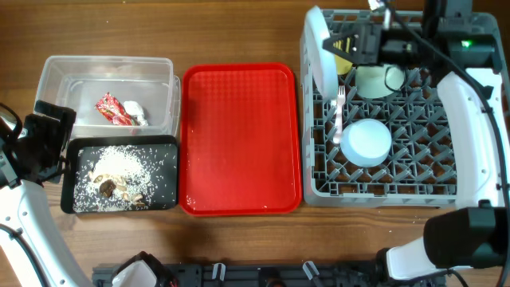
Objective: Sort waste into correct bins and load items into the dishwasher rack
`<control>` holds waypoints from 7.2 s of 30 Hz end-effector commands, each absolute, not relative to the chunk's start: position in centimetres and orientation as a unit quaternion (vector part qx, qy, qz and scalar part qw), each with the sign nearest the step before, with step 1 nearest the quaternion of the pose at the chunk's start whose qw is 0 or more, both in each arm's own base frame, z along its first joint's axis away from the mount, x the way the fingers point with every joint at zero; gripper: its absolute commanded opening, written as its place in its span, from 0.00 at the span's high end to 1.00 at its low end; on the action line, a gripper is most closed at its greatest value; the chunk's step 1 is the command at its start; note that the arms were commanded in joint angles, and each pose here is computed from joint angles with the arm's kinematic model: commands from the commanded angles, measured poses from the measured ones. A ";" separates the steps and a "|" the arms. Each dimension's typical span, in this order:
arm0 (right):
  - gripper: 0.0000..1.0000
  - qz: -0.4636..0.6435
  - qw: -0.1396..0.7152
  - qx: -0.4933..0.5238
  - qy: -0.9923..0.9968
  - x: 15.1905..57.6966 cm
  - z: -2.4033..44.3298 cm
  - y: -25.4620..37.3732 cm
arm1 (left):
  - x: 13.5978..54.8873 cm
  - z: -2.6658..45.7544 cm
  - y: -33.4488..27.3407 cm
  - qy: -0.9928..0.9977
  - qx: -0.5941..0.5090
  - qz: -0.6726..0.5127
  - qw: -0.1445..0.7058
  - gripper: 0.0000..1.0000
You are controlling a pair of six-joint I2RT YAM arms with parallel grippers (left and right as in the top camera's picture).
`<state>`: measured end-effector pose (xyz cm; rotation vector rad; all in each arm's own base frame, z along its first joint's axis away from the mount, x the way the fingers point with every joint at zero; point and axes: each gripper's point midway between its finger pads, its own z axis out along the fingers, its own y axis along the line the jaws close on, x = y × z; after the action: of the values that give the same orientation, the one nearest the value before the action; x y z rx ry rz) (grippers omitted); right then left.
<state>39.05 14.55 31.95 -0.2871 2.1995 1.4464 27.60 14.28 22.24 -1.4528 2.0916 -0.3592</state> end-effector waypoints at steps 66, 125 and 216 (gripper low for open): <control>0.81 0.362 0.167 0.173 0.901 41.5 19.7 7.9 | 27.7 22.8 14.5 0.784 -0.533 -0.130 0.290 0.00; 0.00 0.023 0.609 0.051 0.792 26.0 44.0 -1.0 | 27.7 22.8 14.5 0.784 -0.533 -0.130 0.290 0.00; 0.00 0.019 0.708 -0.096 0.700 24.4 17.5 3.5 | 28.5 25.2 10.1 0.811 -0.467 -0.151 0.320 0.00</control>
<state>24.44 3.68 17.31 -0.2155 1.5649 0.0599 28.05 13.02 22.64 -1.4002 2.1152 -0.3728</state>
